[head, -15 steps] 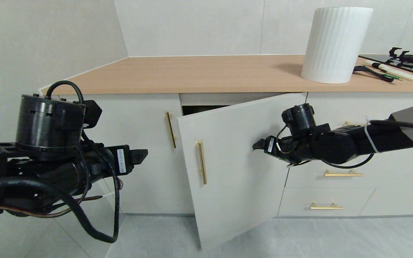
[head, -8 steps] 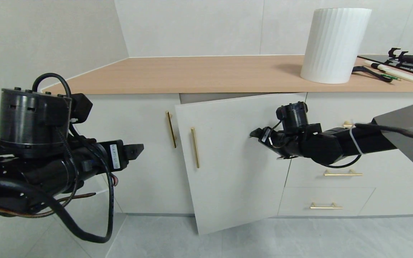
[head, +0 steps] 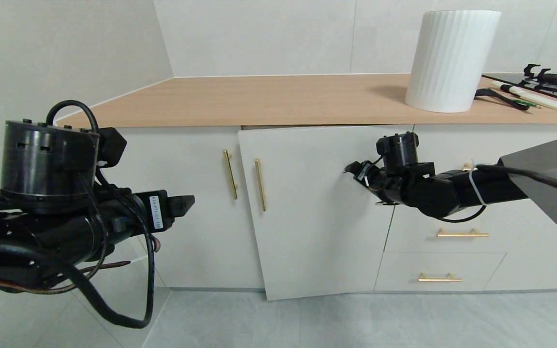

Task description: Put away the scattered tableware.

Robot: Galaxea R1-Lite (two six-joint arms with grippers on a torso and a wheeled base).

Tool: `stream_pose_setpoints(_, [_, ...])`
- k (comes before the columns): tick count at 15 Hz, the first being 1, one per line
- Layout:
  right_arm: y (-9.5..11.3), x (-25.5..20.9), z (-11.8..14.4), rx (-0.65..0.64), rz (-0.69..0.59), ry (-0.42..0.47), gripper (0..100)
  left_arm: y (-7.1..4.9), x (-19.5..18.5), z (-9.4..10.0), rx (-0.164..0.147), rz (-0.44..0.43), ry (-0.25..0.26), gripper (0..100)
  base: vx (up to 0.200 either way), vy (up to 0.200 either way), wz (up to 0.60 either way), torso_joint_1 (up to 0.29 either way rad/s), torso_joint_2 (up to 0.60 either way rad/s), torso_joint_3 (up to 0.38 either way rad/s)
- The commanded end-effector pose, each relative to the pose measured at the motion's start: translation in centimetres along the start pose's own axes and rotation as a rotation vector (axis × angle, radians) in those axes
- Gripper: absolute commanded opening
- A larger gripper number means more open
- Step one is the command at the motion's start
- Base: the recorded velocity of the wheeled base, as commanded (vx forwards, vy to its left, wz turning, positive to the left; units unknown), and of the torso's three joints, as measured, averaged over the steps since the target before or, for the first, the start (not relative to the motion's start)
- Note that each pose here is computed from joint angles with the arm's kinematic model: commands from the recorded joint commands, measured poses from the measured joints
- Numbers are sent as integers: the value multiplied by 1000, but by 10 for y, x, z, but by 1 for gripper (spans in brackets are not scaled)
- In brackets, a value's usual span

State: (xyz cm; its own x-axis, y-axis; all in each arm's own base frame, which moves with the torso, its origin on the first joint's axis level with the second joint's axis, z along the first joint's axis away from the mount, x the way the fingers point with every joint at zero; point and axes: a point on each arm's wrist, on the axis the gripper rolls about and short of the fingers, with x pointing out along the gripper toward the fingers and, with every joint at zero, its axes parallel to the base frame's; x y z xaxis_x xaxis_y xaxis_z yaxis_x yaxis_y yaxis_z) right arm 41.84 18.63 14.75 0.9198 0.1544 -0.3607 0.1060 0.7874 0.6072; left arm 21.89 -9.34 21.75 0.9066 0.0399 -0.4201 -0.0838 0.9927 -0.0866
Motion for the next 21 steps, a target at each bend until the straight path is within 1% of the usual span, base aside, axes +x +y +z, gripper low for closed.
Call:
stream_pose_setpoints(1, [0, 4, 1, 6, -5, -23, 100, 0, 1, 0, 0, 0, 2, 100, 0, 0, 0, 0, 0, 0])
stream_pose_setpoints(7, [-1, 6, 7, 17, -16, -67, 100, 0, 1, -1, 0, 1, 3, 100, 0, 0, 0, 0, 0, 0])
stream_pose_setpoints(10, [-7, 14, 17, 29, -44, -114, 100, 0, 0, -1, 0, 0, 2, 100, 0, 0, 0, 0, 0, 0])
stream_pose_setpoints(14, [-4, 6, 23, 32, -39, -123, 100, 0, 0, -1, 0, 0, 2, 100, 0, 0, 0, 0, 0, 0])
stream_pose_setpoints(15, [-3, -7, 26, 29, -41, -124, 100, 0, -1, 0, -1, -2, -1, 100, 0, 0, 0, 0, 0, 0])
stream_pose_setpoints(16, [4, -35, 33, 23, -26, -133, 100, 1, -4, 1, -6, -5, -11, 100, 0, 0, 0, 0, 0, 0])
stream_pose_setpoints(17, [7, -61, 45, 9, -10, -150, 100, 2, -8, 2, -11, -11, -22, 100, 0, 0, 0, 0, 0, 0])
stream_pose_setpoints(18, [11, -97, 59, -25, 15, -182, 100, 5, -18, 5, -20, -16, -47, 100, 0, 0, 0, 0, 0, 0])
stream_pose_setpoints(19, [9, -133, 70, -63, 31, -211, 100, 10, -28, 8, -37, -22, -75, 100, 0, 0, 0, 0, 0, 0])
stream_pose_setpoints(20, [2, -171, 75, -112, 28, -240, 100, 18, -42, 3, -47, -21, -94, 100, 0, 0, 0, 0, 0, 0])
stream_pose_setpoints(21, [-9, -204, 75, -165, 23, -262, 100, 29, -58, -6, -51, -22, -110, 100, 0, 0, 0, 0, 0, 0])
